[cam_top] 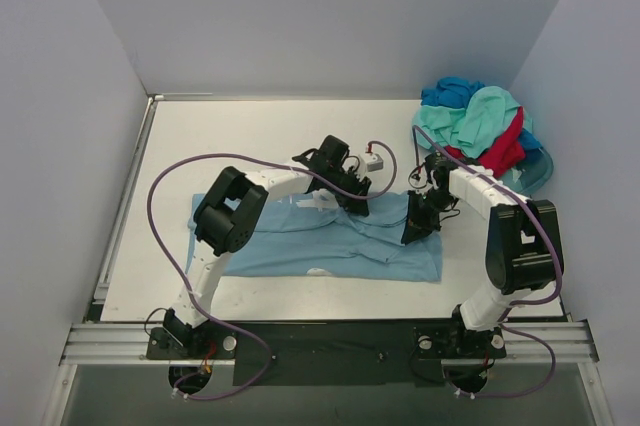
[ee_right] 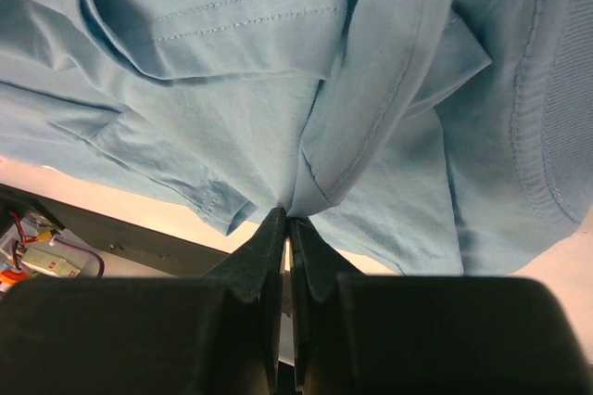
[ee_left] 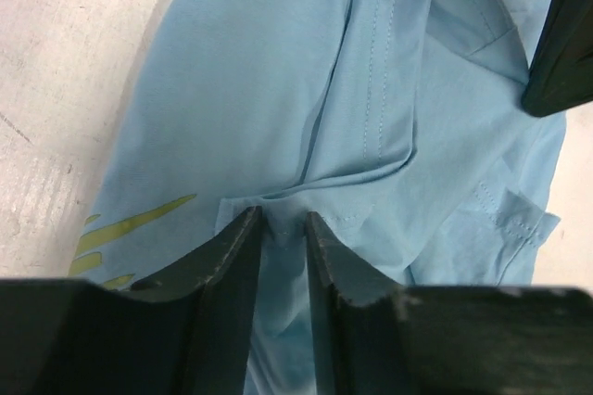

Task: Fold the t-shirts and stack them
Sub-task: Fold the other side of the tshirt into a rectangle

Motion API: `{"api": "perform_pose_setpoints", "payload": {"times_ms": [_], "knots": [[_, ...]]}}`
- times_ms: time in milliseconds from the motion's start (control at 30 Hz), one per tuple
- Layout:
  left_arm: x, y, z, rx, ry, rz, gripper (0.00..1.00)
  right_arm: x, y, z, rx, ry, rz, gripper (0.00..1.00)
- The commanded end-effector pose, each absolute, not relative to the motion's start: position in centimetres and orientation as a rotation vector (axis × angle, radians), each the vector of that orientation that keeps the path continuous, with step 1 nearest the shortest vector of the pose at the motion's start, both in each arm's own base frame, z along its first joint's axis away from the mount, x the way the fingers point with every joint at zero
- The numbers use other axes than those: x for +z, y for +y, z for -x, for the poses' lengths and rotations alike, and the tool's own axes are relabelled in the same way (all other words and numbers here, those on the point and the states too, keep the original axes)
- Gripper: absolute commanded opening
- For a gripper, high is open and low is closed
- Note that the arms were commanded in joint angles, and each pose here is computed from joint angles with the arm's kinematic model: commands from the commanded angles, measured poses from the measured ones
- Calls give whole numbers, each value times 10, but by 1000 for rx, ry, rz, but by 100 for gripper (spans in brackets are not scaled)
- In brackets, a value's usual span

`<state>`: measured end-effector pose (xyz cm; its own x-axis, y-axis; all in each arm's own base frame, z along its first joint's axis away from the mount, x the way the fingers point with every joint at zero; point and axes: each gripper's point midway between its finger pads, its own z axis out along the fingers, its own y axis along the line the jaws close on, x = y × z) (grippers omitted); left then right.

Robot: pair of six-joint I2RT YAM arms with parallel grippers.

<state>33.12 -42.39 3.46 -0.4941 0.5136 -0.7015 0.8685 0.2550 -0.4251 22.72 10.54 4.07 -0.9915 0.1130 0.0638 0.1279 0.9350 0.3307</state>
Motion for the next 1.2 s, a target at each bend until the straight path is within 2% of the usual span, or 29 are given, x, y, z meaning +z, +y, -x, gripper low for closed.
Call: {"api": "perform_pose_setpoints", "payload": {"times_ms": [0,33,67,233,367,733,767,800,867,933,1033,1167], "knots": [[42,-428,-329,-1159,2078,-1283,21,42,101,-217,-483,-3018,181,0],[46,-429,-327,-1176,2071,-1283,4,42,100,-216,-475,-3017,184,0],[50,-428,-329,-1182,2072,-1269,0,42,99,-217,-474,-3021,182,0],[87,-418,-357,-1164,2057,-1132,0,36,94,-210,-435,-3006,216,0],[94,-405,-375,-1116,2105,-1025,0,29,89,-203,-404,-2969,261,0],[77,-392,-367,-1084,2165,-1035,0,20,86,-199,-386,-2927,289,0],[78,-393,-367,-1089,2160,-1041,4,21,86,-201,-388,-2932,288,0],[79,-394,-365,-1102,2160,-1045,18,21,86,-202,-389,-2939,288,0],[84,-394,-365,-1109,2158,-1048,38,23,85,-206,-376,-2953,295,2],[93,-395,-367,-1112,2149,-1045,50,27,84,-211,-375,-2972,306,12],[115,-396,-371,-1100,2083,-1097,58,38,81,-219,-343,-3022,318,27],[141,-391,-360,-1118,2024,-1183,59,59,74,-230,-297,-3114,322,33]]}}
